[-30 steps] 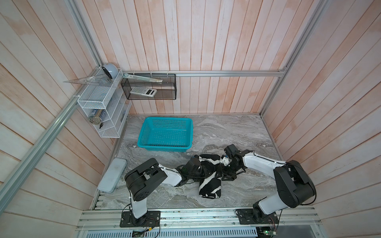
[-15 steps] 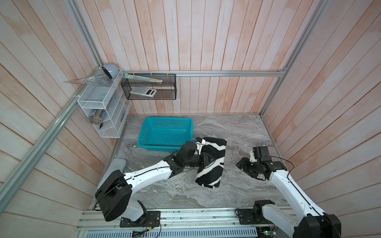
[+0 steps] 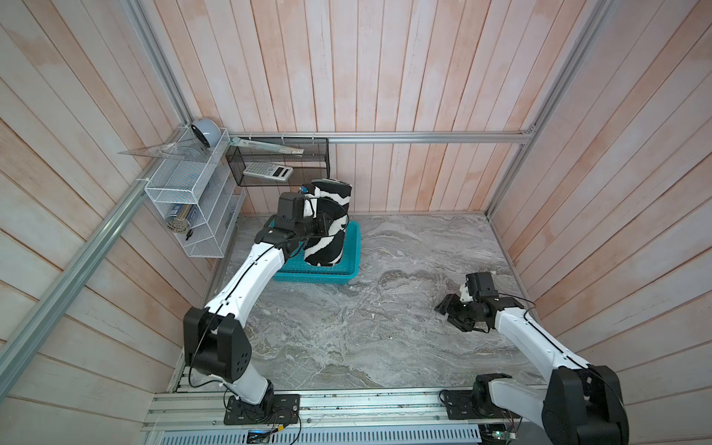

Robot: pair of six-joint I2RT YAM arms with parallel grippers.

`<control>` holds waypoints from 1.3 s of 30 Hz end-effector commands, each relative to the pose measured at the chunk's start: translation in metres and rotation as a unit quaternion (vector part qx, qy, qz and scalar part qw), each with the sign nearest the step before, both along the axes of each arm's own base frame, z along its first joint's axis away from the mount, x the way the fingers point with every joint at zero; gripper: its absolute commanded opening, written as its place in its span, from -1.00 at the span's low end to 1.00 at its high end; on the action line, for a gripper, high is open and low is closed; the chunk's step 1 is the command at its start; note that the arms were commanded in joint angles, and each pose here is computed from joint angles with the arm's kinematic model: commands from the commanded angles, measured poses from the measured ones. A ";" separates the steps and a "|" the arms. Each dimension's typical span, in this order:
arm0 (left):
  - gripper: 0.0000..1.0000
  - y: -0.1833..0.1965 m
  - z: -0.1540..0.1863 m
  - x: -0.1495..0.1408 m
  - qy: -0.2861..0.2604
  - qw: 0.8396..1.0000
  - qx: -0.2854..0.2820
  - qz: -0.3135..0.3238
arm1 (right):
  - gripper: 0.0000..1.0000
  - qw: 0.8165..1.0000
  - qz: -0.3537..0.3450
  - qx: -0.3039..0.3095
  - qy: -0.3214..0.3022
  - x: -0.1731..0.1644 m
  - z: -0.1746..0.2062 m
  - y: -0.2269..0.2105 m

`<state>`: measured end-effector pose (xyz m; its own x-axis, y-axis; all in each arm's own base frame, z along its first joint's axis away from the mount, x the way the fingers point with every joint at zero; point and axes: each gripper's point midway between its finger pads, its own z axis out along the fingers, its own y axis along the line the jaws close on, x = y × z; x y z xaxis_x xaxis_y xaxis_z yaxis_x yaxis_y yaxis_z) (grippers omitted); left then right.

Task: Roll up the pillowcase
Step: Place the pillowcase in the bin, then move the bin to the center of the board.

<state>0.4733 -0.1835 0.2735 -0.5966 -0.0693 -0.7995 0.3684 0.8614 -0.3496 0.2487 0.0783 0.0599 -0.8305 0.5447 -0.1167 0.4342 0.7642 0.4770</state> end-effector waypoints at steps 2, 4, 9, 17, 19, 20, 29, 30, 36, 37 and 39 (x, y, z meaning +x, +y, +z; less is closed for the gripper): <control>-1.00 -0.004 -0.026 0.041 -0.031 0.999 -0.017 -0.014 | 0.19 0.999 0.025 0.027 -0.008 0.014 0.005 0.012; -1.00 0.001 -0.048 0.057 -0.061 0.997 -0.044 0.005 | 0.19 0.999 0.035 0.038 0.000 0.015 0.000 0.017; -1.00 -0.003 -0.109 0.080 -0.017 0.993 -0.118 0.017 | 0.17 0.997 0.046 0.061 0.015 0.019 -0.006 0.025; -1.00 -0.060 -0.165 0.075 0.058 0.980 -0.192 0.015 | 0.17 0.997 0.050 0.056 0.025 0.022 -0.015 0.024; -1.00 -0.082 -0.173 0.071 0.061 0.978 -0.198 0.013 | 0.17 0.997 0.053 0.057 0.026 0.022 -0.015 0.025; -1.00 -0.093 -0.177 0.070 0.063 0.977 -0.205 0.014 | 0.17 0.997 0.053 0.056 0.025 0.022 -0.015 0.025; -0.72 -0.174 -0.192 0.065 0.082 0.968 -0.237 0.016 | 0.17 0.997 0.063 0.048 0.018 0.021 -0.009 0.023; -0.39 -0.180 -0.194 0.065 0.083 0.970 -0.228 0.014 | 0.17 0.997 0.063 0.047 0.017 0.022 -0.009 0.023; 0.98 -0.171 -0.183 0.063 0.074 0.980 -0.185 0.023 | 0.19 0.997 0.069 0.038 0.011 0.019 -0.002 0.021; 1.00 -0.168 -0.178 0.061 0.072 0.982 -0.174 0.021 | 0.19 0.997 0.069 0.035 0.008 0.019 0.000 0.020; 1.00 -0.161 -0.170 0.056 0.068 0.987 -0.143 0.021 | 0.19 0.997 0.069 0.032 0.003 0.019 0.003 0.019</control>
<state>0.5312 -0.3634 0.0839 -0.7100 -0.3547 -0.6084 0.2660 0.6648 -0.6981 0.2646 0.1010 0.0517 -0.8971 0.4395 -0.0456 0.3510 0.7716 0.5305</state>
